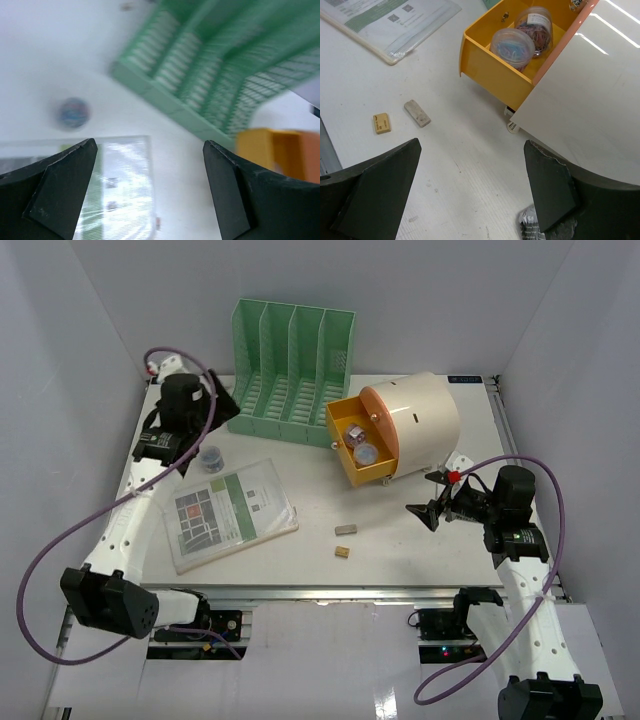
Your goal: Organize the desk
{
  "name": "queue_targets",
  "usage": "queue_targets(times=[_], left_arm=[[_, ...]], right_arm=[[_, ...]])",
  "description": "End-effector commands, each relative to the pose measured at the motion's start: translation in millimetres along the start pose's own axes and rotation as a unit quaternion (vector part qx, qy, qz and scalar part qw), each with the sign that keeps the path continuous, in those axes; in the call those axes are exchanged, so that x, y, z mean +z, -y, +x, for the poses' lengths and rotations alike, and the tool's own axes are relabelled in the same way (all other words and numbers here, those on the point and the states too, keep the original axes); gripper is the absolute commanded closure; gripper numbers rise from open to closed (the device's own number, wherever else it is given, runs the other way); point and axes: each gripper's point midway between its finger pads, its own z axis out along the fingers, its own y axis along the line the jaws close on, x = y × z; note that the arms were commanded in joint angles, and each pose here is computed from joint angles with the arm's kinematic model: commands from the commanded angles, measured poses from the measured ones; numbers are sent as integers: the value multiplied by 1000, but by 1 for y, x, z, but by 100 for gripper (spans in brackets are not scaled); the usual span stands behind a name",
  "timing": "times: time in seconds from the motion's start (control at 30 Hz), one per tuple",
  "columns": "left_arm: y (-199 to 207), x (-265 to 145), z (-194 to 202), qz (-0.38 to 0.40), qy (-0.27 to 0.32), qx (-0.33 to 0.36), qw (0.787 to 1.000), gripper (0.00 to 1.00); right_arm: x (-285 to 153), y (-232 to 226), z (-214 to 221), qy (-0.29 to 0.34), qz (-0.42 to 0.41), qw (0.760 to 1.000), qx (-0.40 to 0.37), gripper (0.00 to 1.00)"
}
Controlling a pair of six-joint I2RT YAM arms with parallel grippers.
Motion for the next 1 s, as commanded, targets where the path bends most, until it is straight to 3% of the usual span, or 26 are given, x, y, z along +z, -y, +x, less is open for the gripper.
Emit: queue_targets(times=[0.0,0.17,0.57,0.87,0.97], left_arm=[[-110,27,67,-120,-105,-42,986,2],[-164,45,74,-157,-113,-35,980,2],[-160,113,124,-90,-244,17,965,2],[-176,148,121,-125,-258,46,957,2],[-184,155,123,-141,-264,52,953,8]], right_arm=[[0,-1,-6,14,-7,1000,-10,10],[0,1,-4,11,-3,1000,-10,10],[2,2,0,7,-2,1000,-6,10],[2,3,2,4,-3,1000,-3,10],[2,3,3,2,-3,1000,-2,10]])
